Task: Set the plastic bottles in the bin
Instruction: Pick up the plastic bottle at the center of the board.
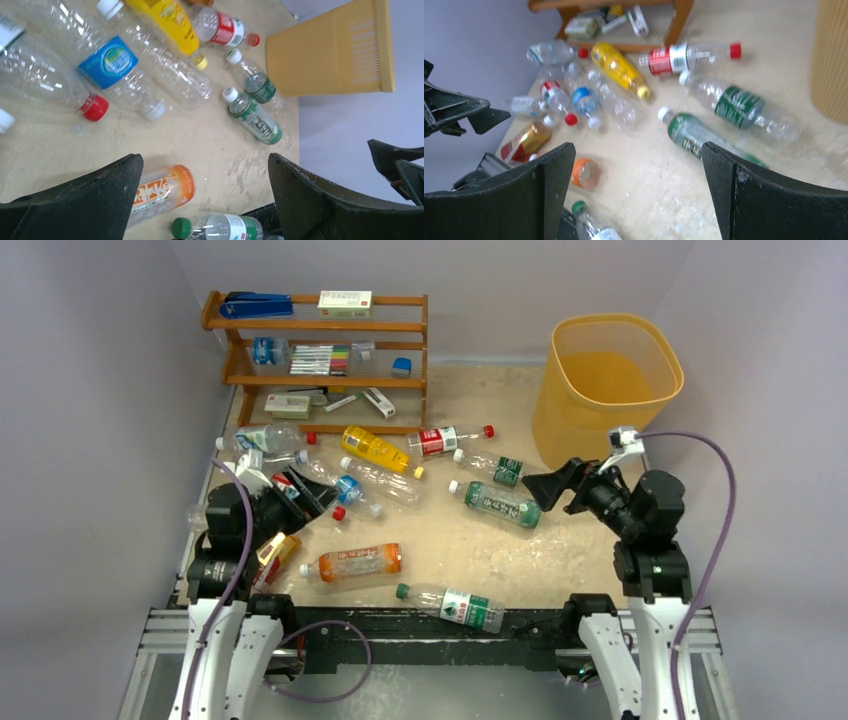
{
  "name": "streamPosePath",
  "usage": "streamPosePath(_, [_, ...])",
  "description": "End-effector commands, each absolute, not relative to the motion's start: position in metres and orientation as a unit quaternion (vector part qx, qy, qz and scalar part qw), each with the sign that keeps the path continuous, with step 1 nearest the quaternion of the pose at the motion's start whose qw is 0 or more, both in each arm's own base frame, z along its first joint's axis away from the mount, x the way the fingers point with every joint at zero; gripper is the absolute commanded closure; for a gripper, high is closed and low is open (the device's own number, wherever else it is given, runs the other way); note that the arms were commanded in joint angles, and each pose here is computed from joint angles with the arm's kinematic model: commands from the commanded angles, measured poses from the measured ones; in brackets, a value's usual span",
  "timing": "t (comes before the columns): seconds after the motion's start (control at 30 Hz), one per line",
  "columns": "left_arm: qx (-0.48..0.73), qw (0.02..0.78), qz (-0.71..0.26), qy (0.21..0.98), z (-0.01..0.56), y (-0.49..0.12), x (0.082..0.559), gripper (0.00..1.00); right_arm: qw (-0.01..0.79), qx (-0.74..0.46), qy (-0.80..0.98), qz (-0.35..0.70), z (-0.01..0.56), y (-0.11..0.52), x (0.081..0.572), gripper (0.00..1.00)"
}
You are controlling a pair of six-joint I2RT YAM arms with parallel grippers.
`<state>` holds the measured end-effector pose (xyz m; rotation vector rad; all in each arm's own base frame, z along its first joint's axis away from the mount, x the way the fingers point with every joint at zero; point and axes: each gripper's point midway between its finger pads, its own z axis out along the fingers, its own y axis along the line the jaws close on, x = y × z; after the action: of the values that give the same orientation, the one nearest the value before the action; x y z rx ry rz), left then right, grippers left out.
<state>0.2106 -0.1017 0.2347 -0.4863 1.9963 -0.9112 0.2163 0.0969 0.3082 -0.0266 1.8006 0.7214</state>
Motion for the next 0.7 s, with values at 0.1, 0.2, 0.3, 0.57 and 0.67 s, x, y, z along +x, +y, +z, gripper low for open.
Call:
streamPosePath(0.1, [-0.203, 0.429, -0.383, 0.793, 0.212, -0.105, 0.196, 0.03, 0.482, -0.037, 0.802, 0.349, 0.238, 0.114, 0.222, 0.0])
streamPosePath(0.2, [-0.202, 0.413, -0.362, 0.811, 0.197, -0.102, 0.197, 0.03, 0.455, -0.039, 0.821, 0.344, 0.217, 0.114, 0.233, 0.0])
streamPosePath(0.3, [-0.202, 0.408, -0.336, 0.825, 0.194, -0.096, 0.205, 0.03, 0.446, -0.035, 0.827, 0.341, 0.212, 0.115, 0.246, 0.0])
streamPosePath(0.57, [-0.194, 0.491, -0.325, 0.784, 0.289, -0.085, 0.269, 0.03, 0.464, -0.06, 0.82, 0.329, 0.247, 0.131, 0.283, 0.0])
streamPosePath(0.67, [-0.19, 0.526, -0.325, 0.763, 0.335, -0.082, 0.295, 0.03, 0.476, -0.081, 0.81, 0.332, 0.273, 0.139, 0.295, 0.0])
